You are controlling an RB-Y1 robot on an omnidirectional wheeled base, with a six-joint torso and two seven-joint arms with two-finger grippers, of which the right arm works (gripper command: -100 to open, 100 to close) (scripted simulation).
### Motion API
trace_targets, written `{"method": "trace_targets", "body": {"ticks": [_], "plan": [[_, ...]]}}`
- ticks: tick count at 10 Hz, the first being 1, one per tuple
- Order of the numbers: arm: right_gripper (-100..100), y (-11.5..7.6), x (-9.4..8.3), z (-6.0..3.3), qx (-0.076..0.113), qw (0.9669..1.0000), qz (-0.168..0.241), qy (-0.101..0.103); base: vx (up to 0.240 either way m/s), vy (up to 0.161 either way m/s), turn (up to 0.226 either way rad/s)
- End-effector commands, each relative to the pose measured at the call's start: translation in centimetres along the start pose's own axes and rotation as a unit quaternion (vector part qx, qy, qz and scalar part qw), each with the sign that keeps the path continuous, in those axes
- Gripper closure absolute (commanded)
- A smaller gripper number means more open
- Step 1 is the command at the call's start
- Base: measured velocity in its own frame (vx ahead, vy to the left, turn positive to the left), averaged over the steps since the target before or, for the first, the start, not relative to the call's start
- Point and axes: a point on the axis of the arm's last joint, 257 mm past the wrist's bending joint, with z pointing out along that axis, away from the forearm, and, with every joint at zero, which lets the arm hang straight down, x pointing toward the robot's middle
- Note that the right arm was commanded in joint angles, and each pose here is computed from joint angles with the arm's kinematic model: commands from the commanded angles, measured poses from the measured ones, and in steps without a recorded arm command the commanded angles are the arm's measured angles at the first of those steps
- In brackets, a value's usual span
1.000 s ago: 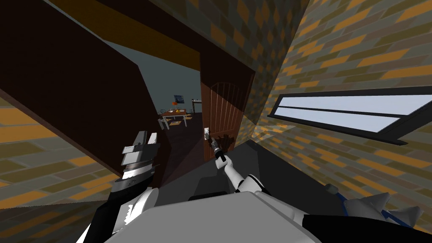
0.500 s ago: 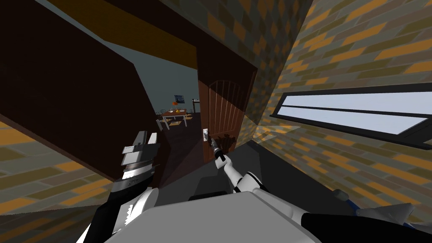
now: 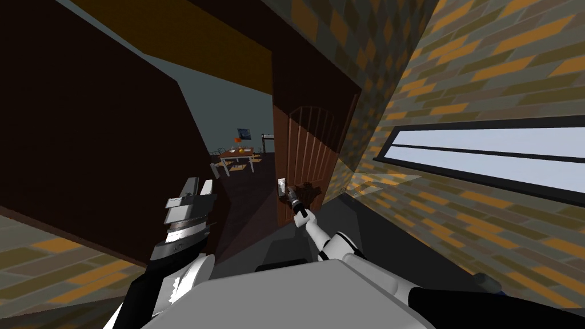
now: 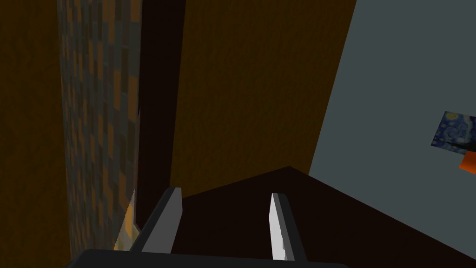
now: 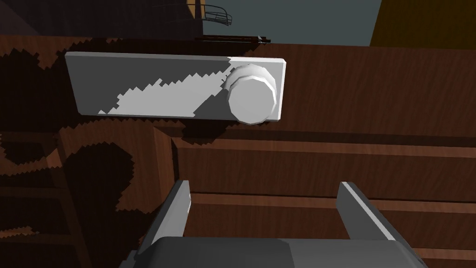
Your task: Push the door open
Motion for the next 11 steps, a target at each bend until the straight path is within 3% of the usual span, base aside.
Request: {"method": "trace_targets", "body": {"ticks": [1,6,7,8,11], "plan": [[-100,-0.1,-0.2,0.01,0.000,1.0000,0.000,-0.002,0.192,0.080,0.028],[-100,0.0,1.3,0.19,-0.001,0.9999,0.016,0.000,0.190,0.073,0.024],[-100,-0.1,0.9,0.17,0.000,0.9999,0.013,-0.001,0.082,0.031,0.004],[100,-0.1,0.9,0.17,0.000,0.9999,0.013,-0.001,-0.011,-0.002,-0.006],[100,-0.1,0.9,0.17,0.000,0.9999,0.013,-0.001,-0.023,-0.010,0.003]]}}
